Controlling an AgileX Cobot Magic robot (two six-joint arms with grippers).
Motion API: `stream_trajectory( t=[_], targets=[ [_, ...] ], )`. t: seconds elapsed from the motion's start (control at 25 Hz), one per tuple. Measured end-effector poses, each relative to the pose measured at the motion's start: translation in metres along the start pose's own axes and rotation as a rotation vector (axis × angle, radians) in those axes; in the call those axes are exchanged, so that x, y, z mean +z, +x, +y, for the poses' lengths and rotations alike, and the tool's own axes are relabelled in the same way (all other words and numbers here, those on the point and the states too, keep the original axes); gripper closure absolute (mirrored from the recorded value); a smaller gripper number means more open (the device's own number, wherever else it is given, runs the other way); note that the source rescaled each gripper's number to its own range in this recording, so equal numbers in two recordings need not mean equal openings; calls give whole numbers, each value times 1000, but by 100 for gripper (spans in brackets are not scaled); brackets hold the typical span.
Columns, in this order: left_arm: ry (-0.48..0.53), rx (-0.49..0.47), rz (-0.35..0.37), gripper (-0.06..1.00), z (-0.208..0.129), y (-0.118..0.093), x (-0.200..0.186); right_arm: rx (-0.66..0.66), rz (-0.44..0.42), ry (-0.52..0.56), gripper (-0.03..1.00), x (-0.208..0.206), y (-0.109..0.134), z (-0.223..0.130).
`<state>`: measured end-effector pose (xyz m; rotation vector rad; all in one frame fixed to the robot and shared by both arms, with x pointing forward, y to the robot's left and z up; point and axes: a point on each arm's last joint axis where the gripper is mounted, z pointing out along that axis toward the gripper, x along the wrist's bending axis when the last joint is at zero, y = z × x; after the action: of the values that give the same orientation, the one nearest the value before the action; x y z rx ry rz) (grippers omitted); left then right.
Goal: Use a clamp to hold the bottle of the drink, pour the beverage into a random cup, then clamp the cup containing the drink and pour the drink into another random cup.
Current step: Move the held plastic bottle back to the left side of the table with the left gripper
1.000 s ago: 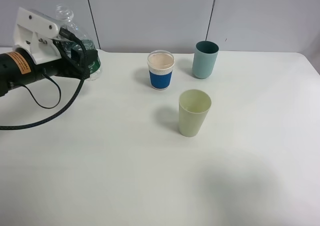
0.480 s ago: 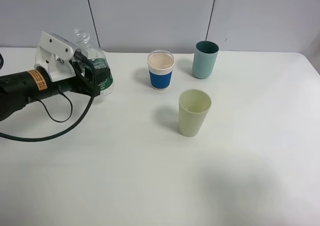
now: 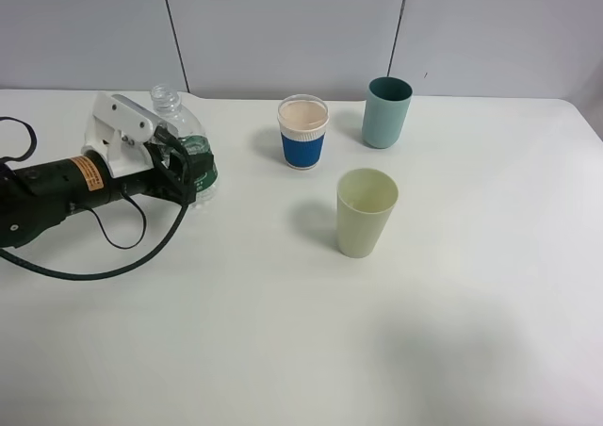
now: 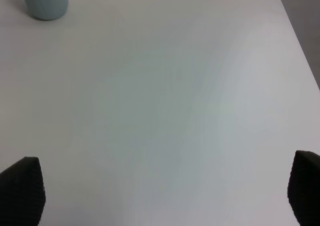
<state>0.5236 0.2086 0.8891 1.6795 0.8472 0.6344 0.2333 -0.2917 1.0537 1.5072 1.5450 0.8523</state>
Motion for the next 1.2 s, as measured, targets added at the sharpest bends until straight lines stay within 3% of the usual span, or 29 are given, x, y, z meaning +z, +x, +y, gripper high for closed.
stream_trajectory(
  t=[0.24,1.08,1.12,1.2],
  targets=[
    [1,44,-9,88,-9,0,3,0,0,0,-3,0,0,0],
    [33,31,4,88,-19,1,5,0,0,0,-3,0,0,0],
    [33,31,4,83,-19,1,5,0,0,0,-3,0,0,0],
    [37,29,8,55,-19,1,5,0,0,0,-3,0,0,0]
  ],
)
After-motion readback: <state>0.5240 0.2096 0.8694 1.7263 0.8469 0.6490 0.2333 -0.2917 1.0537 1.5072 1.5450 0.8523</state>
